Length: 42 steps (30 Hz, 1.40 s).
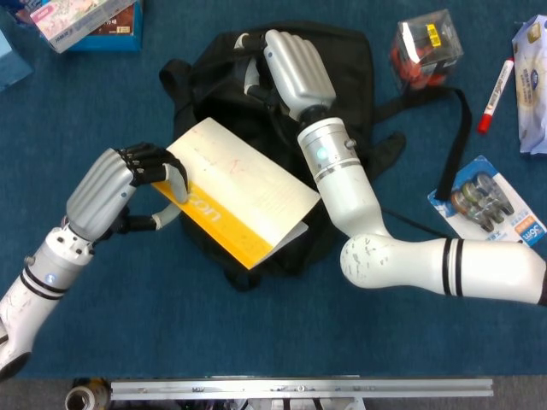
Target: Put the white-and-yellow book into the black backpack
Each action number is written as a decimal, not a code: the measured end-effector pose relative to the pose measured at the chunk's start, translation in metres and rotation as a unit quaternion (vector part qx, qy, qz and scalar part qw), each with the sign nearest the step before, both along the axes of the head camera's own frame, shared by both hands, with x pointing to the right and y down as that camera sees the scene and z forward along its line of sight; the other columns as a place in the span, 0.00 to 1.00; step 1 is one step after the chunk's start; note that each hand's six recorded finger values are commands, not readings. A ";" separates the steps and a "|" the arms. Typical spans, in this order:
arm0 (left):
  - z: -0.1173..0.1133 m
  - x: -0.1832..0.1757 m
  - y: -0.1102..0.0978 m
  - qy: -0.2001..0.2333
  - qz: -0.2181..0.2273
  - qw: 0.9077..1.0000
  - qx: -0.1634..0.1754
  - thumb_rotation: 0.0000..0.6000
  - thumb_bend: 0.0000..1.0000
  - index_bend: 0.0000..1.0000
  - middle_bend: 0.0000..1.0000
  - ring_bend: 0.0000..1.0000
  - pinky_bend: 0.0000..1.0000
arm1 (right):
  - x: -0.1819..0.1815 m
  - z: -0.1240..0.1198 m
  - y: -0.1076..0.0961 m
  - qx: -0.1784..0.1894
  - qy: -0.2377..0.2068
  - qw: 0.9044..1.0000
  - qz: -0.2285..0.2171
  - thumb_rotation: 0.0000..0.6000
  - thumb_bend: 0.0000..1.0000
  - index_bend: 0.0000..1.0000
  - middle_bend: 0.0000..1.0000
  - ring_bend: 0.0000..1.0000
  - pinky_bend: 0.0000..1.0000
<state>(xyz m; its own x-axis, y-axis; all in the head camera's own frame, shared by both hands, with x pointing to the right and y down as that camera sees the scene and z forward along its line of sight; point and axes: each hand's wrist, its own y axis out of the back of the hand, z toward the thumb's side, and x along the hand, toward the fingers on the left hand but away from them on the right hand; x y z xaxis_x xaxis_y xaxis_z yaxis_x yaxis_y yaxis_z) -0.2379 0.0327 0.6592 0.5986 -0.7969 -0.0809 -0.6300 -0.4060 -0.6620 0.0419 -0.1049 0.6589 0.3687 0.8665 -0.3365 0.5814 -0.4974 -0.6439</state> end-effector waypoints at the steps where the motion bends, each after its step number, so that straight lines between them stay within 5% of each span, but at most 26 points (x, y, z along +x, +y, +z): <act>1: -0.001 0.001 -0.001 0.003 -0.001 1.000 0.001 1.00 0.35 0.66 0.57 0.44 0.45 | 0.000 0.000 0.000 0.000 0.000 1.000 0.001 1.00 0.96 0.64 0.66 0.77 0.99; 24: 0.003 0.034 -0.003 0.060 0.019 0.998 -0.020 1.00 0.35 0.66 0.57 0.44 0.45 | -0.002 0.002 -0.005 -0.010 -0.012 1.000 0.010 1.00 0.96 0.64 0.66 0.77 0.99; 42: 0.014 0.041 -0.010 0.085 -0.012 0.996 -0.018 1.00 0.35 0.66 0.57 0.44 0.45 | -0.003 0.001 -0.005 -0.011 -0.012 1.000 0.011 1.00 0.96 0.64 0.66 0.77 0.99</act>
